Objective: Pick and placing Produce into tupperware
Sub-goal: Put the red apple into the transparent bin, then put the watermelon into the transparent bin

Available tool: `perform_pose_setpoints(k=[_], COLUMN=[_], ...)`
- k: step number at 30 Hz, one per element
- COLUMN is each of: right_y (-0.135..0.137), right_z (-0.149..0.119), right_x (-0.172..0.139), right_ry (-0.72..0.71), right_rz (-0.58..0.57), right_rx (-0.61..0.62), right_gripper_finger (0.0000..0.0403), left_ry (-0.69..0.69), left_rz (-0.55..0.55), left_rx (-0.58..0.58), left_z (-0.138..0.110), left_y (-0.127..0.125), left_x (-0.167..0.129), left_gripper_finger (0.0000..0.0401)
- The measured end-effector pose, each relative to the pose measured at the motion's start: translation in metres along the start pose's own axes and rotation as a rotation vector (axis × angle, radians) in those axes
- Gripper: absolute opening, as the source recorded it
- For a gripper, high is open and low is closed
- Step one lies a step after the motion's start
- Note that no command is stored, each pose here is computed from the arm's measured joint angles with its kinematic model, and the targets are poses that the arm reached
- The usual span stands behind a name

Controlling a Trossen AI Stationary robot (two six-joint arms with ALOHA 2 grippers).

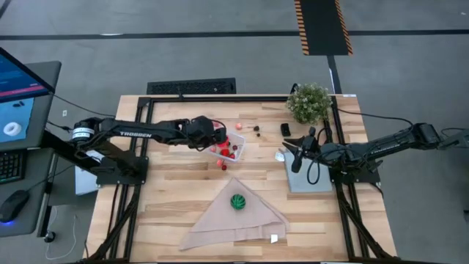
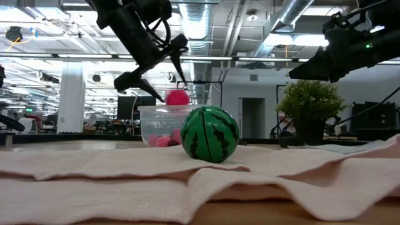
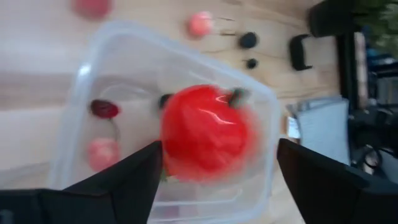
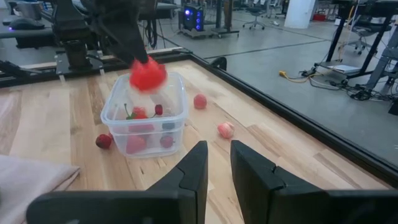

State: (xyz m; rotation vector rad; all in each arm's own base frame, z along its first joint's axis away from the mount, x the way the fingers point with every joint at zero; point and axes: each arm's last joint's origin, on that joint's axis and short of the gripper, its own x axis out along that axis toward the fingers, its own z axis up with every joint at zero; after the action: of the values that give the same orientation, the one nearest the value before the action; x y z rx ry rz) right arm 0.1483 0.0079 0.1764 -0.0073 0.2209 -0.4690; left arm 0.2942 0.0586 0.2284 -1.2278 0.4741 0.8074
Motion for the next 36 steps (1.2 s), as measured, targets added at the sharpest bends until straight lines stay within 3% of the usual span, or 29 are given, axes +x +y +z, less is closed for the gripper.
perform_pose_setpoints(k=[6, 12, 21, 24, 27, 30, 36], right_y=[0.000, 0.000, 0.000, 0.000, 0.000, 0.000, 0.000], right_z=[-0.001, -0.001, -0.001, -0.001, -0.001, -0.001, -0.001], right_x=[0.000, 0.000, 0.000, 0.000, 0.000, 0.000, 0.000], right_ry=[0.005, 0.005, 0.005, 0.005, 0.005, 0.005, 0.005], right_rz=[0.000, 0.000, 0.000, 0.000, -0.001, 0.000, 0.000], right_rx=[-0.004, -0.004, -0.003, -0.004, -0.004, -0.004, -0.004], right_gripper_finger=[0.0092, 0.0092, 0.0092, 0.0092, 0.0092, 0.0092, 0.0092], left_ry=[-0.015, -0.023, 0.004, 0.056, 0.095, 0.080, 0.034], left_rz=[-0.028, -0.097, -0.347, -0.403, -0.375, -0.395, -0.593], left_rx=[0.114, 0.205, 0.721, 0.793, 0.810, 0.903, 1.177], left_z=[0.000, -0.002, -0.007, -0.009, -0.012, -0.016, -0.043], left_y=[-0.003, -0.010, -0.029, -0.029, -0.026, -0.027, -0.043], left_x=[0.000, -0.001, -0.006, -0.007, -0.006, -0.007, -0.018], left_gripper_finger=[0.0351, 0.0361, 0.0362, 0.0362, 0.0362, 0.0362, 0.0362])
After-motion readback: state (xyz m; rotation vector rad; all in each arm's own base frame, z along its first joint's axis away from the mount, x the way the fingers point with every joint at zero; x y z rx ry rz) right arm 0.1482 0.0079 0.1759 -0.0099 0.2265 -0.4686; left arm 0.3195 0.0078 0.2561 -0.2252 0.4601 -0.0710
